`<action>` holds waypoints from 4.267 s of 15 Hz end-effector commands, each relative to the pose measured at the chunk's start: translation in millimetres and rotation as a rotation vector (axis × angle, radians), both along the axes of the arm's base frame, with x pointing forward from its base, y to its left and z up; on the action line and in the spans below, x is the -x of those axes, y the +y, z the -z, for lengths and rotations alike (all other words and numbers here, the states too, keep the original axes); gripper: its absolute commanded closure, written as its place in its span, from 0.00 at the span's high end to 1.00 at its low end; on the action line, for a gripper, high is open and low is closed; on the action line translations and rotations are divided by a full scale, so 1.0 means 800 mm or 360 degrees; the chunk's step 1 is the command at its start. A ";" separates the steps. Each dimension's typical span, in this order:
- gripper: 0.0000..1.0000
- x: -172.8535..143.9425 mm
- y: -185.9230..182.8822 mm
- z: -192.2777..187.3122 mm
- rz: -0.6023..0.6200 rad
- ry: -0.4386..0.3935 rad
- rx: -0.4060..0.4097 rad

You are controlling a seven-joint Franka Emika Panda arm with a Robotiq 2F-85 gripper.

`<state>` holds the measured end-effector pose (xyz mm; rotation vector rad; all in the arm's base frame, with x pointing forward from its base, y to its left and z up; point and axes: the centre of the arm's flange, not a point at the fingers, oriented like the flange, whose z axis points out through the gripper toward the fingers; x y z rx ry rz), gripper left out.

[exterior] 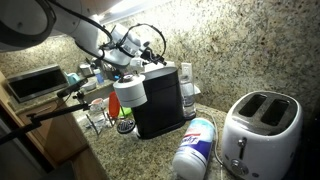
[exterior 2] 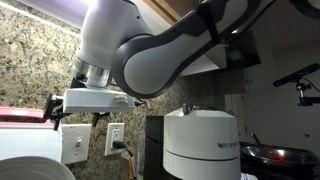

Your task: Turn off the light switch

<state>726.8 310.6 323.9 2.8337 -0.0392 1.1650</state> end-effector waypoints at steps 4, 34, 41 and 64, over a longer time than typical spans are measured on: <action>1.00 -0.032 0.001 -0.004 0.0056 0.0100 -0.0140; 0.00 -0.040 -0.052 0.006 0.0296 0.0063 -0.0169; 0.00 -0.036 -0.042 0.005 0.0272 0.0066 -0.0129; 0.00 -0.053 -0.022 0.025 0.0190 -0.0001 -0.0070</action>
